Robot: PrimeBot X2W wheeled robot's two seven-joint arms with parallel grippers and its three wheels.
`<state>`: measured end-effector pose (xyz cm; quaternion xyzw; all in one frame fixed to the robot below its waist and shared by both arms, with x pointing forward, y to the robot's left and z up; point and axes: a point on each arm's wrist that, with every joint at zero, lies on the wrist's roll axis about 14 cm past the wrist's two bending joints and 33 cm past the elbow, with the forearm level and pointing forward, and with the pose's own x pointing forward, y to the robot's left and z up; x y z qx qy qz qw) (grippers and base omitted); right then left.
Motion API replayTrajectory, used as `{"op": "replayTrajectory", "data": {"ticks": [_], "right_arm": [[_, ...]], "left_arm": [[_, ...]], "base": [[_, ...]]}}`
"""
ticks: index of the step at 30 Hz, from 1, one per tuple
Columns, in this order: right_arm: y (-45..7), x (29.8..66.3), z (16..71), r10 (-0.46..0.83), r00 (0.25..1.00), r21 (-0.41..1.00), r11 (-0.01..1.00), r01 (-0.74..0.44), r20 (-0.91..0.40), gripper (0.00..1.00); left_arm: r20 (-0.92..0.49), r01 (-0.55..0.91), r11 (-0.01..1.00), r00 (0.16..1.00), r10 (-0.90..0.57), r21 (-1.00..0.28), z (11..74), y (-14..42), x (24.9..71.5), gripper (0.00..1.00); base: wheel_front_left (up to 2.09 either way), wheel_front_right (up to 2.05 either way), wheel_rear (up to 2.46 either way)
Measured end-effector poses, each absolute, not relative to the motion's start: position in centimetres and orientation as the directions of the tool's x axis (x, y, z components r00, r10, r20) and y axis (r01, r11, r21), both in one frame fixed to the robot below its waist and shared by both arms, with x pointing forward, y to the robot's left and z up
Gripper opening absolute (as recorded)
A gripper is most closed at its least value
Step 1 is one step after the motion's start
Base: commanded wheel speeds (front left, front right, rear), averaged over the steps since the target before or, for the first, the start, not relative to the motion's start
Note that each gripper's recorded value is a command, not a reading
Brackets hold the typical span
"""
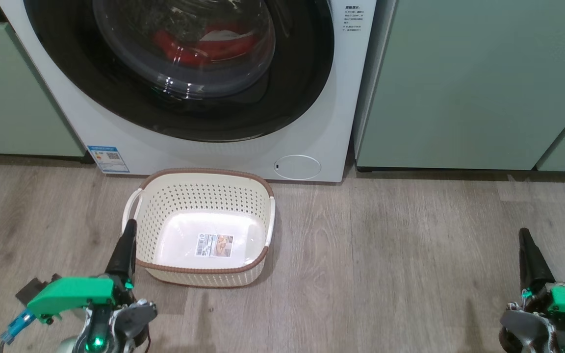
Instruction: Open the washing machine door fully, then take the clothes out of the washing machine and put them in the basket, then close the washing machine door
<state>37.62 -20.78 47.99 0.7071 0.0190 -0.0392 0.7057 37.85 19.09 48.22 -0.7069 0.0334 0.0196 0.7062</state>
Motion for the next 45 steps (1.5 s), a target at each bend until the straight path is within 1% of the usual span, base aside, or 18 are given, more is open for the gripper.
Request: {"op": "replayTrajectory", "data": {"ticks": [45], "right_arm": [[-20.78, 37.62, 47.99, -0.028, 0.996, 0.997, -0.003, 0.082, -0.082, 0.0]], "left_arm": [[-0.075, -0.075, 0.0, 0.997, -0.019, -0.997, 48.22, 19.09, 37.85, 0.0]], "base": [[0.0, 0.0, 0.0]]}}
